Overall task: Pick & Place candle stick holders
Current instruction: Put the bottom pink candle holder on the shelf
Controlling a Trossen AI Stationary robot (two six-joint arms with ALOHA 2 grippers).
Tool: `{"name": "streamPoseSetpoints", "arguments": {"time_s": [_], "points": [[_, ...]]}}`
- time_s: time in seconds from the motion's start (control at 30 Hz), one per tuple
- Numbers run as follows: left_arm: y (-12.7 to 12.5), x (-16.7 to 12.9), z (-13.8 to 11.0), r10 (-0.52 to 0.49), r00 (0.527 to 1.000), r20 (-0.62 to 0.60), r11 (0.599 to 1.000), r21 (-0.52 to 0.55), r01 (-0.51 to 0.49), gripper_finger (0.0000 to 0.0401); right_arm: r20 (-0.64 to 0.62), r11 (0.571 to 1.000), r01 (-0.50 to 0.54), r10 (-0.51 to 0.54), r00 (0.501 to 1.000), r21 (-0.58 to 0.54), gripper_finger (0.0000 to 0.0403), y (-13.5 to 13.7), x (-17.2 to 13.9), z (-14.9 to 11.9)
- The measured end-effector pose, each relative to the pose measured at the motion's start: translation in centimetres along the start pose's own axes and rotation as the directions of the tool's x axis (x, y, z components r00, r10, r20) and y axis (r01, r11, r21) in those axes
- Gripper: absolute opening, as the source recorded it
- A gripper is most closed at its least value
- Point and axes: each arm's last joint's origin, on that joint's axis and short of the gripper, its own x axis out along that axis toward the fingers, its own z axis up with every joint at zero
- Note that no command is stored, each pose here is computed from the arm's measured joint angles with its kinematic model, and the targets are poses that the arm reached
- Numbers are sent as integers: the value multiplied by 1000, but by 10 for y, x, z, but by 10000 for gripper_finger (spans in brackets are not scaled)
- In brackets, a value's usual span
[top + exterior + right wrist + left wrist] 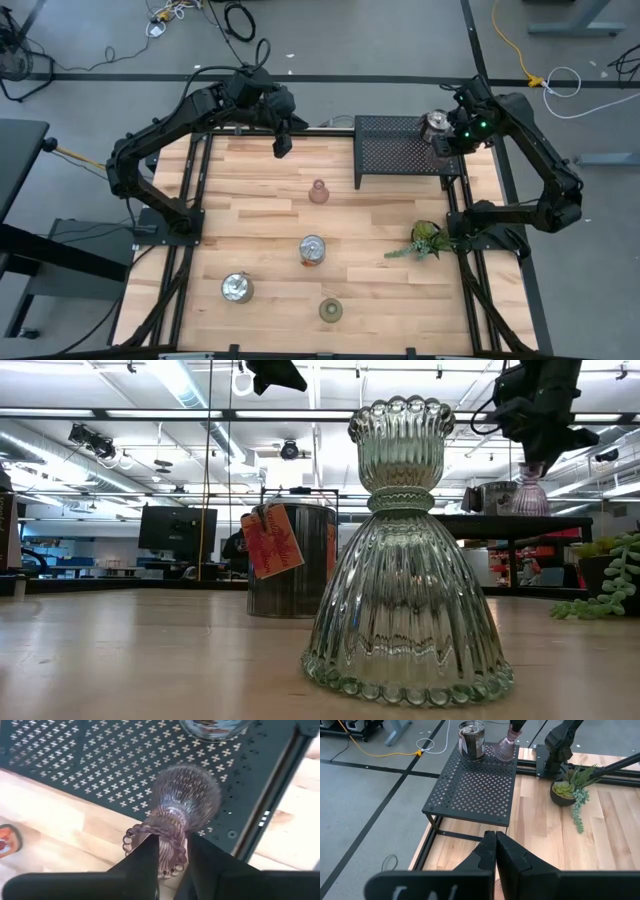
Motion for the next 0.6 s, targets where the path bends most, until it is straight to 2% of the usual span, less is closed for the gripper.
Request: {"name": "streamPoseSetpoints", "arguments": {"time_s": [0.2, 0.6], "points": [[0, 0, 0, 0, 1000, 0, 1000, -1, 0, 12, 13, 997, 76, -76, 997, -32, 107, -2, 0, 0], [0, 0, 2, 4, 1000, 24, 1000, 3, -4, 12, 52, 997, 70, -71, 996, 30, 107, -2, 0, 4]]}}
